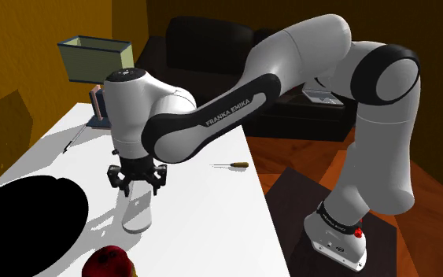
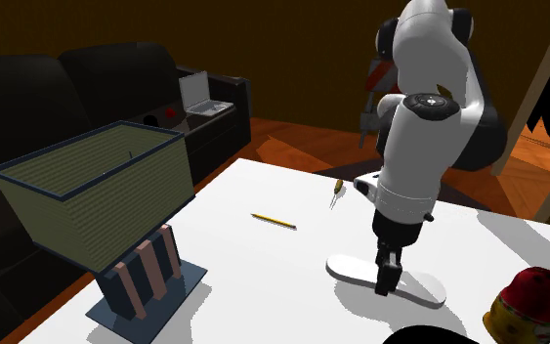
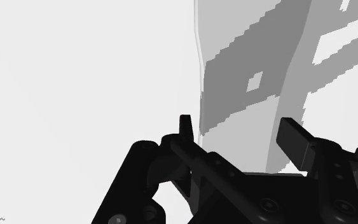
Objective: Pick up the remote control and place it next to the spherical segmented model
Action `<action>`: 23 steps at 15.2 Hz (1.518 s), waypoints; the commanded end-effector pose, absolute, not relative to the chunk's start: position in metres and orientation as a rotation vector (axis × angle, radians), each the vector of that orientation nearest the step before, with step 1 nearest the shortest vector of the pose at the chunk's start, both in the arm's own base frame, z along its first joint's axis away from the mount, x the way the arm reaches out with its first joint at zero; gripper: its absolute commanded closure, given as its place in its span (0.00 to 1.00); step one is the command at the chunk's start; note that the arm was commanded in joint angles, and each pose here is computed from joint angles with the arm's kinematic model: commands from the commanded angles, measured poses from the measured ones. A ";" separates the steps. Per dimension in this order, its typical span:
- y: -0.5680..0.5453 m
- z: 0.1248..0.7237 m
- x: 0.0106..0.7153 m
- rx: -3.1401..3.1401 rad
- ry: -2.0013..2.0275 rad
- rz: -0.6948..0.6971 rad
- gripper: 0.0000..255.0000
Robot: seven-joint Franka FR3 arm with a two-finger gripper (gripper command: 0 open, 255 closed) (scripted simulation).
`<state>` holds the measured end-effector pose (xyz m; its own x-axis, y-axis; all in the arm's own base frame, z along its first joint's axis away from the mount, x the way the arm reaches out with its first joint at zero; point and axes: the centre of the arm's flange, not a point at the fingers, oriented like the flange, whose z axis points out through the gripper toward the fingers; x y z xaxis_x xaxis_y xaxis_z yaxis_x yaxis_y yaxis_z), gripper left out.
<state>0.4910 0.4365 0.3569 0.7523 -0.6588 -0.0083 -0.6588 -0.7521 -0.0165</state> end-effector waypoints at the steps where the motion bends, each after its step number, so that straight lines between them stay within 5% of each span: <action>1: 0.436 0.347 0.491 -2.923 1.099 0.002 1.00; 8: 0.436 0.347 0.491 -2.923 1.099 0.002 1.00; 9: 0.436 0.347 0.491 -2.923 1.099 0.002 0.00; 23: 0.435 0.397 0.491 -2.923 1.099 0.002 0.00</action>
<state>0.4910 0.4349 0.3964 0.7522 -0.6589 -0.0081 -0.6589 -0.7520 -0.0176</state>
